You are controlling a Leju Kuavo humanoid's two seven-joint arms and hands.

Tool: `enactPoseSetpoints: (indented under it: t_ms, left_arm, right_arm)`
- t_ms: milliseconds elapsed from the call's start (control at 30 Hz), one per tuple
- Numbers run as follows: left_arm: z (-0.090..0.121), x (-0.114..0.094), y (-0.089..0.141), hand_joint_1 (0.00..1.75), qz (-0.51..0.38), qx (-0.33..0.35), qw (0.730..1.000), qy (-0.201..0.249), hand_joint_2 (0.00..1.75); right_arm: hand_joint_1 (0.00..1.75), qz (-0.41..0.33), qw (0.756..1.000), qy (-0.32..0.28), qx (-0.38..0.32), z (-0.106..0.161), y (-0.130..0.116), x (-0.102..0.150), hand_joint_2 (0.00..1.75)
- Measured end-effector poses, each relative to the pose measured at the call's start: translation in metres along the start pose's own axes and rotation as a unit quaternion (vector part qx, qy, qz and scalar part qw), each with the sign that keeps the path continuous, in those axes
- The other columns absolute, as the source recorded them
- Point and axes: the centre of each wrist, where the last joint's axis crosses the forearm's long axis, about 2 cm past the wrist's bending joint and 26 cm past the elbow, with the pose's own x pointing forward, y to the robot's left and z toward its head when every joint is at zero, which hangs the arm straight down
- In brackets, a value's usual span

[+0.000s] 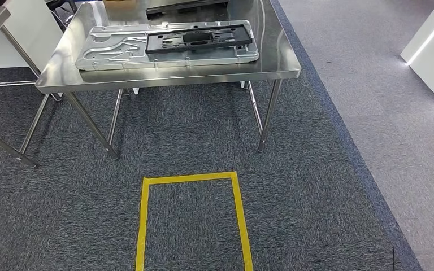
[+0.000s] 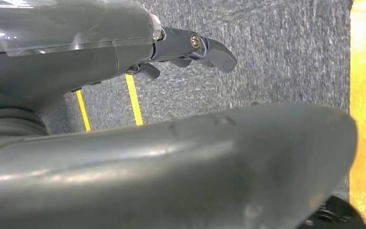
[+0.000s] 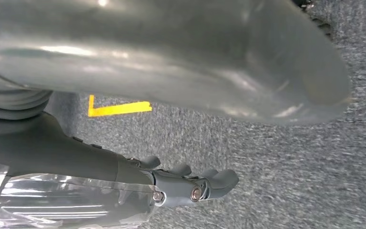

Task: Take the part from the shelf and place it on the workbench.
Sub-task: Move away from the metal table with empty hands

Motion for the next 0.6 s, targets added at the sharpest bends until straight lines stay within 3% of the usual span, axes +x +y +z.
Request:
enactPoseSetpoints:
  t_ms: [33,167,433,567,600]
  left_arm:
    - [0.0000,0.0000,0.0002,0.00,0.000,0.000,1.000,0.000,0.00]
    - [-0.0001,0.0006,0.0006,0.00,-0.001,0.001,1.000,-0.003,0.00]
    - [0.0000,-0.0002,-0.0004,0.00,-0.003,-0.006,1.000,-0.013,0.00]
    - [0.0003,-0.0014,-0.0018,0.00,-0.001,-0.006,1.000,-0.012,1.75]
    - [0.0003,-0.0012,-0.0021,0.00,0.000,-0.005,1.000,-0.012,1.75]
  right_arm:
    - [0.00,-0.001,1.000,0.003,0.001,0.0000,0.0002,-0.0001,0.00]
    - [0.00,-0.010,1.000,0.018,0.003,0.0002,0.0021,0.0009,1.75]
    - [0.00,-0.029,0.999,0.037,-0.006,0.0007,0.0040,-0.0006,1.75]
    - [0.00,-0.031,0.998,0.052,-0.010,0.0011,0.0048,-0.0021,1.75]
    - [0.00,-0.031,0.998,0.053,-0.008,0.0012,0.0056,-0.0016,1.75]
